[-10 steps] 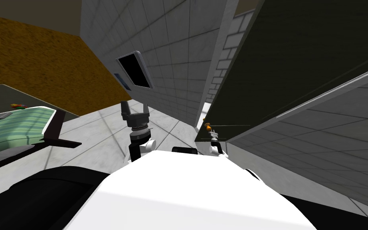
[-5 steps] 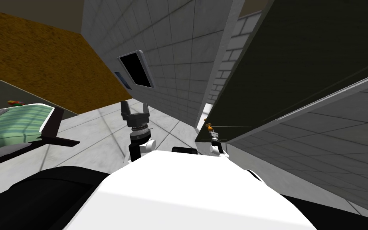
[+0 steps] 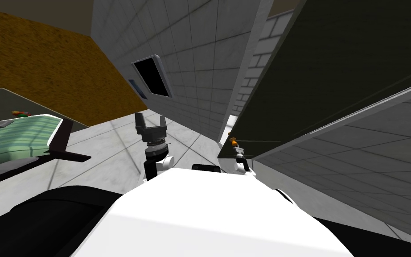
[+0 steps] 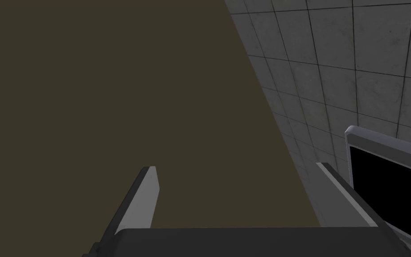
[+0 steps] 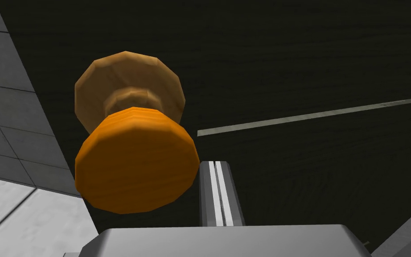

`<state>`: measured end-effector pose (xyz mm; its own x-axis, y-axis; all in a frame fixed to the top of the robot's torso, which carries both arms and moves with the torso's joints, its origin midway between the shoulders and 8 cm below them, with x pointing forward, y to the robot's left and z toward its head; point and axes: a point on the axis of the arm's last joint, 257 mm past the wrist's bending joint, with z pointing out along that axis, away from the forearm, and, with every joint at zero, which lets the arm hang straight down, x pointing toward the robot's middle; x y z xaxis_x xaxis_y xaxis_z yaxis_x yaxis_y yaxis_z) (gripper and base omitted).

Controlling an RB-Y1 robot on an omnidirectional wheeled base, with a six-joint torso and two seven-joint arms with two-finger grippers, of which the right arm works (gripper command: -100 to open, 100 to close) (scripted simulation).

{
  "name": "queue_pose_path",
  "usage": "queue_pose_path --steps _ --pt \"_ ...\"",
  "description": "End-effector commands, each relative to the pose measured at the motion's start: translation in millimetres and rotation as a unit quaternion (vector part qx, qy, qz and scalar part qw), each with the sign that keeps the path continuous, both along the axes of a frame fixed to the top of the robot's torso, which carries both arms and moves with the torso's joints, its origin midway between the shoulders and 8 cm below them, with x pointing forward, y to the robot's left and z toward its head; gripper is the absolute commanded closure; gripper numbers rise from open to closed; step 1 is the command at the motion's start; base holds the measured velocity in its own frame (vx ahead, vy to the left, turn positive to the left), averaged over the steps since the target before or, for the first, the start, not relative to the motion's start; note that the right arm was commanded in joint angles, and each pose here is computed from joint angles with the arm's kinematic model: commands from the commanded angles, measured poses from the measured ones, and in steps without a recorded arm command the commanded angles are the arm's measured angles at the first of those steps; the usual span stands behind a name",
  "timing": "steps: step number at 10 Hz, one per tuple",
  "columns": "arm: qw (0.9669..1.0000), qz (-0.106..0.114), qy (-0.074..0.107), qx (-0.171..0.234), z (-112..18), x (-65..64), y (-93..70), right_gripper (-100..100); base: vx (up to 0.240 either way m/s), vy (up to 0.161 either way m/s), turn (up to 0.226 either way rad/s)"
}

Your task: Pull the door open

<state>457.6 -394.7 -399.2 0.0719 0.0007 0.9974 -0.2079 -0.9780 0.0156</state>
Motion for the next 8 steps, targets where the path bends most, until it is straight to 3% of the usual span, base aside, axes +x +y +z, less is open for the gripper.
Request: queue_pose_path --steps 1,3,8 --pt "0.9998 0.018 -0.007 0.002 0.5 -4.0 15.2 -100 -0.172 -0.110 0.115" --pt "0.9992 0.038 -0.015 0.001 2.7 -7.1 28.9 -100 -0.175 -0.123 0.100" --pt "0.9971 0.071 -0.028 0.002 5.8 -13.6 52.0 -100 -0.106 -0.053 0.052"
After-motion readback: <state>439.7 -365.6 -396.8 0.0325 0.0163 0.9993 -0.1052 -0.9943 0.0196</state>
